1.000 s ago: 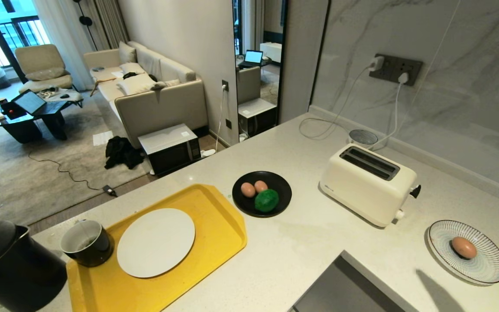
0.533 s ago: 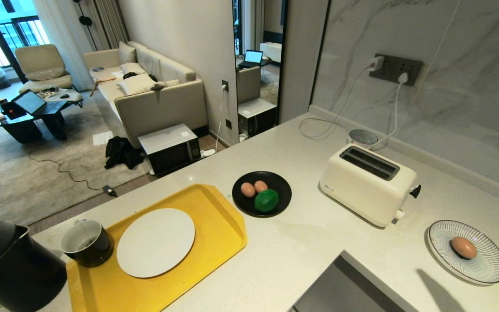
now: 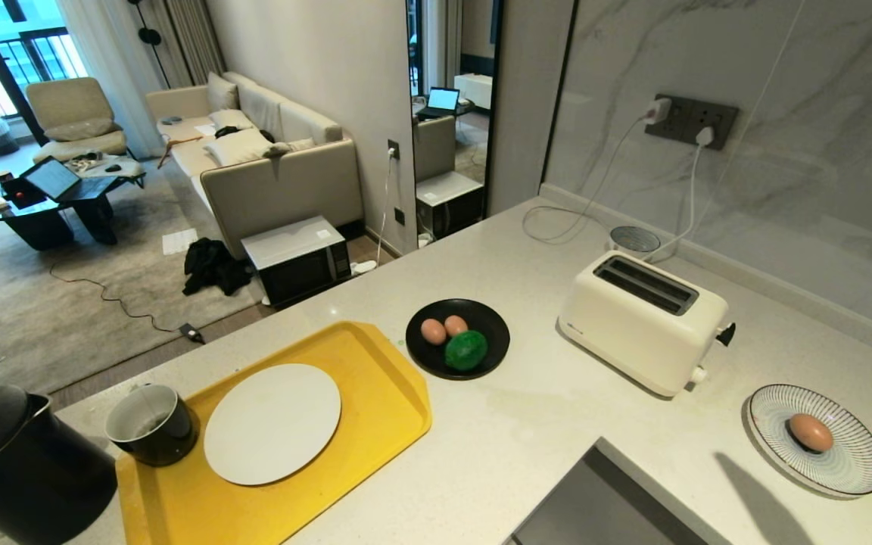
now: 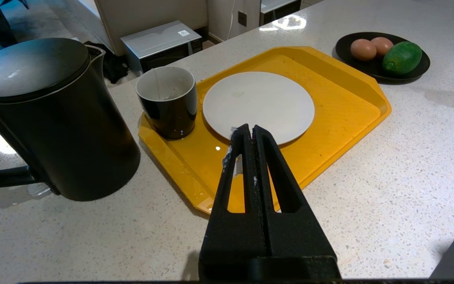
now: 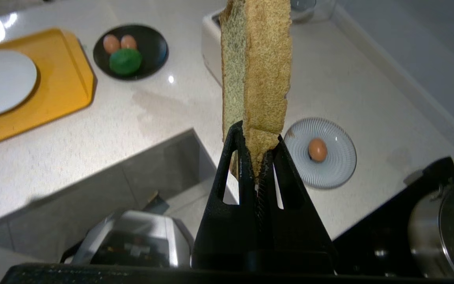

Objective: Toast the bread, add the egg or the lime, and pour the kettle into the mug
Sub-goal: Put the bread slices in the toaster

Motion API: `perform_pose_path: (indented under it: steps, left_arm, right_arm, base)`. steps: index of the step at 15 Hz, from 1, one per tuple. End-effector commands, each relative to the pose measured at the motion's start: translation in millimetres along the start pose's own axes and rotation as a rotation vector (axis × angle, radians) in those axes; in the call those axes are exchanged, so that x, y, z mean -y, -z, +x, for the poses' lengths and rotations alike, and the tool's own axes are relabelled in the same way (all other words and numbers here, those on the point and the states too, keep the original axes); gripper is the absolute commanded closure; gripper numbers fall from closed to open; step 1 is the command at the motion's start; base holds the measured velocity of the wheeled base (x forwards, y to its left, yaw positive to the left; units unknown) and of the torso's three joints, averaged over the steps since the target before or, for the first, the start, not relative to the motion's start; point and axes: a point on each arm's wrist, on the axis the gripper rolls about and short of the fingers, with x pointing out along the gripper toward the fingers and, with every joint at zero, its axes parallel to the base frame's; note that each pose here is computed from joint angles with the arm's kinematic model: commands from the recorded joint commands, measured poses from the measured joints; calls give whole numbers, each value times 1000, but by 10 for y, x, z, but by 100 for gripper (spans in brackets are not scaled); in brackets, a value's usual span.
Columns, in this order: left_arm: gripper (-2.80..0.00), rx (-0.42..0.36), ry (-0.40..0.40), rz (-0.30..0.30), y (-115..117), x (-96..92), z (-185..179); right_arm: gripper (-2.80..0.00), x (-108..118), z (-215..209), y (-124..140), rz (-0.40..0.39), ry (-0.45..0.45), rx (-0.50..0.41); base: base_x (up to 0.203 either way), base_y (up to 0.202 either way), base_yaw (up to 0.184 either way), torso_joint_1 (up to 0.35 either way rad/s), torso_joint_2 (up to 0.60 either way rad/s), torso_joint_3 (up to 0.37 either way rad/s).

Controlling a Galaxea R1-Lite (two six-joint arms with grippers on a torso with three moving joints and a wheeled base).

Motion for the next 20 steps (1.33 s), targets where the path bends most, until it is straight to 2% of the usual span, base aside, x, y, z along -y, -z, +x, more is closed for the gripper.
perform_pose_path:
  steps: [1, 11, 16, 20]
  left_arm:
    - [0, 1, 0, 0, 0, 0, 0]
    - [0, -1, 0, 5, 0, 0, 1]
    - [0, 1, 0, 6, 0, 1, 0]
    - [0, 0, 0, 5, 1, 1, 0]
  right_arm:
    - [0, -16, 155, -74, -7, 2, 0]
    - [0, -23, 217, -90, -18, 3, -17]
    - [0, -19, 180, -75, -17, 2, -6]
    - [0, -19, 177, -64, -22, 0, -7]
  base:
    - [0, 0, 0, 0, 0, 0]
    - [0, 0, 0, 0, 0, 0]
    - [154, 0, 1, 4, 3, 2]
    - [0, 0, 0, 0, 0, 0]
